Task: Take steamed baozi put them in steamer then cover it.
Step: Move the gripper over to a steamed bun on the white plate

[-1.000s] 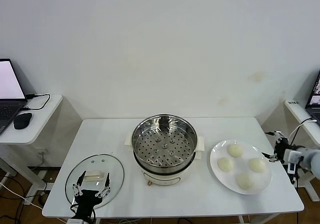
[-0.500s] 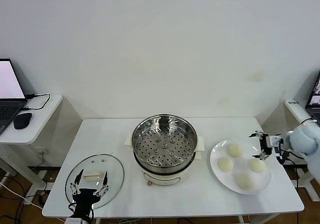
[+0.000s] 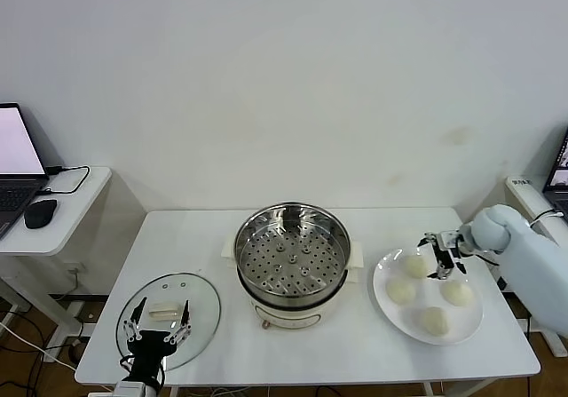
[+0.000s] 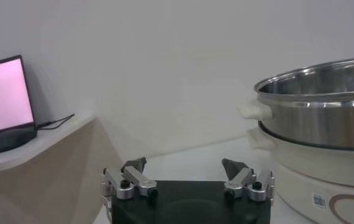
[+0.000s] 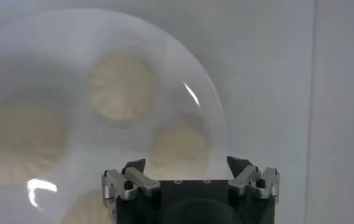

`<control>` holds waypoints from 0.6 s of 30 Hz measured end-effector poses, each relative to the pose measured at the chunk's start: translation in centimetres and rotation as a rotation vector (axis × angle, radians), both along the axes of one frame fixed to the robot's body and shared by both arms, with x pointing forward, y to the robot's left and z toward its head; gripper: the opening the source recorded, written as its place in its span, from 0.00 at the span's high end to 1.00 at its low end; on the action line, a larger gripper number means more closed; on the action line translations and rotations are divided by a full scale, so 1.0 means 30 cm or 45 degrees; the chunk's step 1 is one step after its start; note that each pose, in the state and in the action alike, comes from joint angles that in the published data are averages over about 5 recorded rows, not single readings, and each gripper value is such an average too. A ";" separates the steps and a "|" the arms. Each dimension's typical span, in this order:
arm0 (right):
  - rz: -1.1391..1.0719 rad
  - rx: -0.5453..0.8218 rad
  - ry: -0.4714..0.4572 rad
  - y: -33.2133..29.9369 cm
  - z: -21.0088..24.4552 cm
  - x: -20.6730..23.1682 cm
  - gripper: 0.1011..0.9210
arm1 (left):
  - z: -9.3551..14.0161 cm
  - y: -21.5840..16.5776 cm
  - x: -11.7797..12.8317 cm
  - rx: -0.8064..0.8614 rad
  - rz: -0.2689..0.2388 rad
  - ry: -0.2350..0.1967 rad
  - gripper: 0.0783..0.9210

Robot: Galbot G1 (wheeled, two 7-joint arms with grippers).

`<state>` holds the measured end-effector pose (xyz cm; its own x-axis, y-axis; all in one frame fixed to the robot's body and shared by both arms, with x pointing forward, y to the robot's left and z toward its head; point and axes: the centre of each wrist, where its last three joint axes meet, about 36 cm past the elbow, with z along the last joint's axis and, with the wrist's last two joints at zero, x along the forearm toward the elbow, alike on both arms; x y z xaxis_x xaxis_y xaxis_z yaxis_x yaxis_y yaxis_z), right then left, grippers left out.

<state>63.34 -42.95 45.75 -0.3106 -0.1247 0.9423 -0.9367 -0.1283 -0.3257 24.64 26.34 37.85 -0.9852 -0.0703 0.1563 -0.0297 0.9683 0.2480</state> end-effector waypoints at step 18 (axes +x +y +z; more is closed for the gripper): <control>-0.026 -0.071 0.038 0.030 -0.054 0.047 0.23 | 0.001 0.002 0.010 -0.002 0.001 -0.010 0.12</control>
<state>64.76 -42.06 44.13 -0.2843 -0.0656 0.9565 -0.9485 -0.1263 -0.2906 24.95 26.41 37.87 -0.9863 -0.0706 0.1490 -0.0322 0.9687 0.2461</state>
